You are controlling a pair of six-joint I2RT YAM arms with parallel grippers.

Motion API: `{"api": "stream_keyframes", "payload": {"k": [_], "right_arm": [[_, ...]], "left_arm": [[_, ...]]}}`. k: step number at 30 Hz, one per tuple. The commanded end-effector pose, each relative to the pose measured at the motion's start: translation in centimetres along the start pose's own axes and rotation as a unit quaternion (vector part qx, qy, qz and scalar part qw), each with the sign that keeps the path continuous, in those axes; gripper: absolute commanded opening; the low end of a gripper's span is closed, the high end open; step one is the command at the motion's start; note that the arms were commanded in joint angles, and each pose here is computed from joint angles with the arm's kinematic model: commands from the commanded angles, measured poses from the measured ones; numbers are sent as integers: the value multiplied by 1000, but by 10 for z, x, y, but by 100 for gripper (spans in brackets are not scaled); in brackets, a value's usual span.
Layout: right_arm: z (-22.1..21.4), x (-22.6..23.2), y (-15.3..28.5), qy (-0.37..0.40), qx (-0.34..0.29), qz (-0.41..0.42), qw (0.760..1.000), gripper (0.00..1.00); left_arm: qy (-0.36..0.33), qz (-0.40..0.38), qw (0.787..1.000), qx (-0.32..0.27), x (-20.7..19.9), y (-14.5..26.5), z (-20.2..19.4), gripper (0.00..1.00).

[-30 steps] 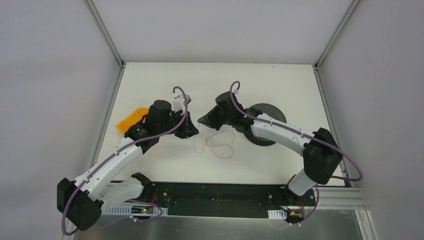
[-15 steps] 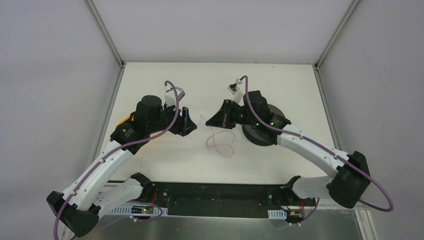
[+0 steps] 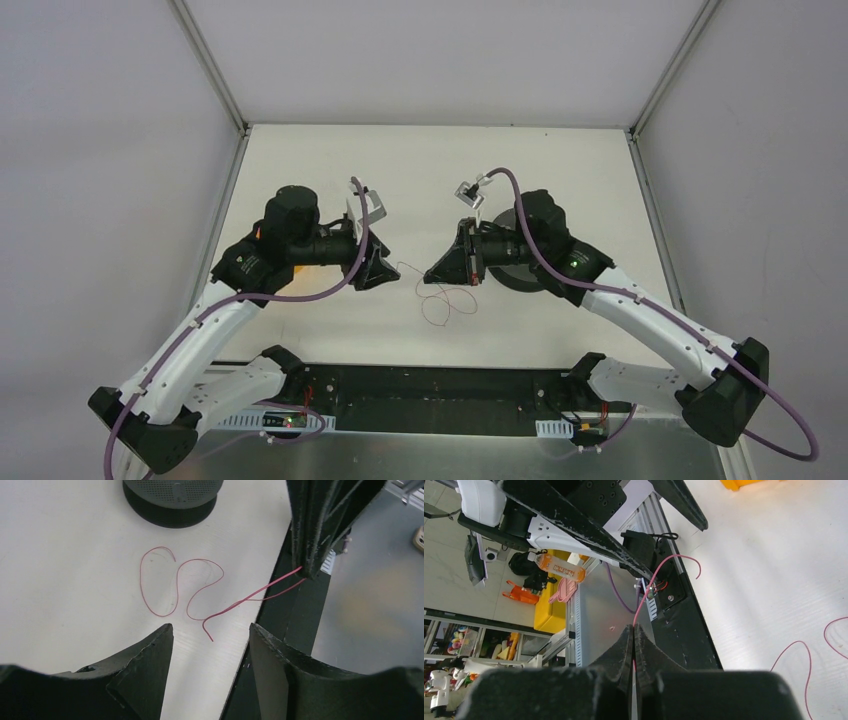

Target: Wrap the cables

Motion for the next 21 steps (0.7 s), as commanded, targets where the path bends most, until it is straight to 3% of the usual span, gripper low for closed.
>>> {"api": "stream_keyframes", "payload": {"k": [1, 7, 11, 13, 18, 21], "right_arm": [[-2, 5, 1, 11, 10, 23, 1000, 0], [-5, 1, -4, -11, 19, 23, 999, 0], [-8, -8, -4, -18, 20, -6, 1000, 0], [-8, -15, -2, -15, 18, -42, 999, 9], [5, -28, 6, 15, -30, -118, 992, 30], [13, -31, 8, 30, -48, -137, 989, 38]], "left_arm": [[-35, -85, 996, 9, -18, -3, 3, 55], [-20, -107, 994, 24, -18, -12, 1, 43], [-13, -111, 994, 24, -18, -15, 4, 11], [-8, -114, 993, 24, -19, -15, 4, 0], [5, -114, 993, 31, -17, -18, -1, 0], [12, -113, 993, 34, -16, -19, -3, 0]]}}
Point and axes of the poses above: each gripper's point midway between its finger pads, its own y axis back along the fingers, its own x axis along the line the jaws close on, z = x × y, the point moved 4 cm from there along y, back along the fingers, and after that the axes turned 10 degrees about y, right-handed, at the moved point
